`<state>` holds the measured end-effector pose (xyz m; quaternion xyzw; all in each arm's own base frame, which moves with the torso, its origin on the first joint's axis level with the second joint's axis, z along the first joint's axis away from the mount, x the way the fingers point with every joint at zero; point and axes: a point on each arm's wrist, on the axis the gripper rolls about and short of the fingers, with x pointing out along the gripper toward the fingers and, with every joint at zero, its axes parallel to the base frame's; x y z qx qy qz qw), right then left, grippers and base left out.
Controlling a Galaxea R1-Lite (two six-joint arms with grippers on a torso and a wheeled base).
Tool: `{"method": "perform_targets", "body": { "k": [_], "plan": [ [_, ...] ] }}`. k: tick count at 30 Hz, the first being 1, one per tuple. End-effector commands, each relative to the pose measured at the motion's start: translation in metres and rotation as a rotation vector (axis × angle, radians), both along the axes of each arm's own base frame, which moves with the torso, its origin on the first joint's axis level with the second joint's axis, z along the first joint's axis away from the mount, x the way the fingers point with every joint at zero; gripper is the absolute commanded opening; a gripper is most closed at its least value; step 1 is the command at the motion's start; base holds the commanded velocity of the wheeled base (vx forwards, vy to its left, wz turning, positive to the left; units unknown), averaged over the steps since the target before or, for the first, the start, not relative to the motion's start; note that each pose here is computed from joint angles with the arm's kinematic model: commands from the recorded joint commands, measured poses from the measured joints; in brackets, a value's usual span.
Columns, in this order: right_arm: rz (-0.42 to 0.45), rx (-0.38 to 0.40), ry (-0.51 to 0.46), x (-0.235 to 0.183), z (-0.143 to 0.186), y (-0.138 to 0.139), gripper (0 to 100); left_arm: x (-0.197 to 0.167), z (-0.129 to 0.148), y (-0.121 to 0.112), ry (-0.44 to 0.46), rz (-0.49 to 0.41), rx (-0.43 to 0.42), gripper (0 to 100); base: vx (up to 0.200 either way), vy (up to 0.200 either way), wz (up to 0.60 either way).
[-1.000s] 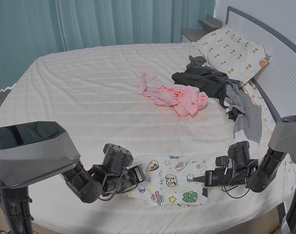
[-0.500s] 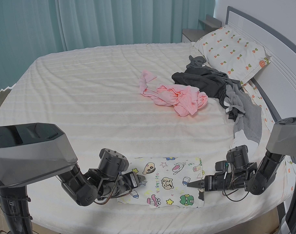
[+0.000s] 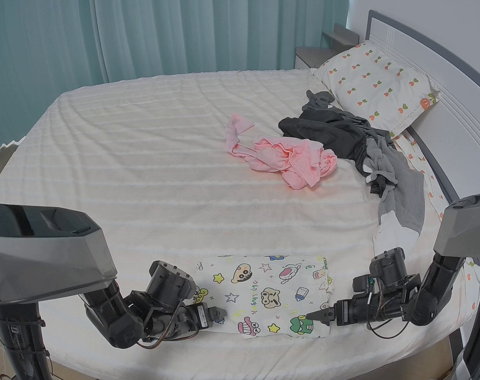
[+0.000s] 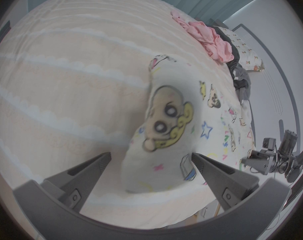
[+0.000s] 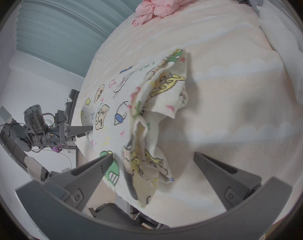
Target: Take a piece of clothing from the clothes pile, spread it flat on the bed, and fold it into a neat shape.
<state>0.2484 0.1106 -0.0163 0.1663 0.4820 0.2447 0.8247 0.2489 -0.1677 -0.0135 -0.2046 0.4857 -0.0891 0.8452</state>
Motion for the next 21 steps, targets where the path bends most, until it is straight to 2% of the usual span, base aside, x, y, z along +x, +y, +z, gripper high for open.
{"method": "perform_targets", "body": {
  "k": [1, 2, 3, 4, 5, 6, 7, 8, 11, 12, 13, 17, 19, 21],
  "plan": [
    [-0.018, -0.009, -0.025, -0.003, 0.006, -0.002, 100, -0.009, -0.005, 0.011, 0.030, 0.010, 0.025, 100, 0.000, 0.000, 0.00],
    [-0.039, 0.002, -0.064, -0.002, 0.017, -0.006, 100, -0.010, 0.006, 0.017, -0.008, 0.028, -0.001, 100, 0.000, 0.000, 0.00],
    [-0.039, 0.002, -0.064, -0.002, 0.017, -0.006, 100, -0.010, 0.006, 0.017, -0.008, 0.028, -0.001, 100, 0.000, 0.000, 0.00],
    [-0.059, 0.028, -0.132, -0.003, 0.037, -0.011, 100, -0.009, 0.022, 0.026, -0.085, 0.059, -0.046, 100, 0.000, 0.000, 0.00],
    [-0.063, 0.033, -0.152, -0.004, 0.043, -0.012, 100, -0.009, 0.027, 0.028, -0.109, 0.065, -0.057, 100, 0.000, 0.000, 0.00],
    [-0.078, 0.049, -0.207, -0.009, 0.059, -0.015, 100, -0.010, 0.039, 0.034, -0.174, 0.088, -0.085, 100, 0.000, 0.000, 0.00],
    [-0.079, 0.051, -0.215, -0.010, 0.061, -0.015, 100, -0.011, 0.040, 0.035, -0.180, 0.090, -0.087, 100, 0.000, 0.000, 0.00],
    [-0.107, 0.058, -0.288, -0.019, 0.081, -0.021, 100, -0.014, 0.056, 0.044, -0.263, 0.130, -0.113, 100, 0.000, 0.000, 0.00],
    [-0.155, 0.077, -0.427, -0.040, 0.115, -0.032, 100, -0.020, 0.088, 0.060, -0.415, 0.204, -0.164, 100, 0.000, 0.000, 0.00],
    [-0.155, 0.077, -0.427, -0.040, 0.115, -0.032, 100, -0.020, 0.088, 0.060, -0.415, 0.204, -0.164, 100, 0.000, 0.000, 0.00],
    [-0.181, 0.102, -0.526, -0.053, 0.139, -0.039, 100, -0.031, 0.110, 0.070, -0.501, 0.237, -0.197, 100, 0.000, 0.000, 0.00],
    [-0.170, 0.120, -0.690, -0.090, 0.176, -0.044, 100, -0.065, 0.145, 0.086, -0.650, 0.227, -0.249, 100, 0.000, 0.000, 0.00],
    [-0.188, 0.096, -0.736, -0.111, 0.187, -0.050, 100, -0.084, 0.163, 0.095, -0.740, 0.231, -0.279, 100, 0.000, 0.000, 0.00],
    [-0.211, 0.083, -0.767, -0.134, 0.194, -0.059, 100, -0.106, 0.177, 0.106, -0.843, 0.234, -0.261, 100, 0.000, 0.000, 0.00]
  ]
}}
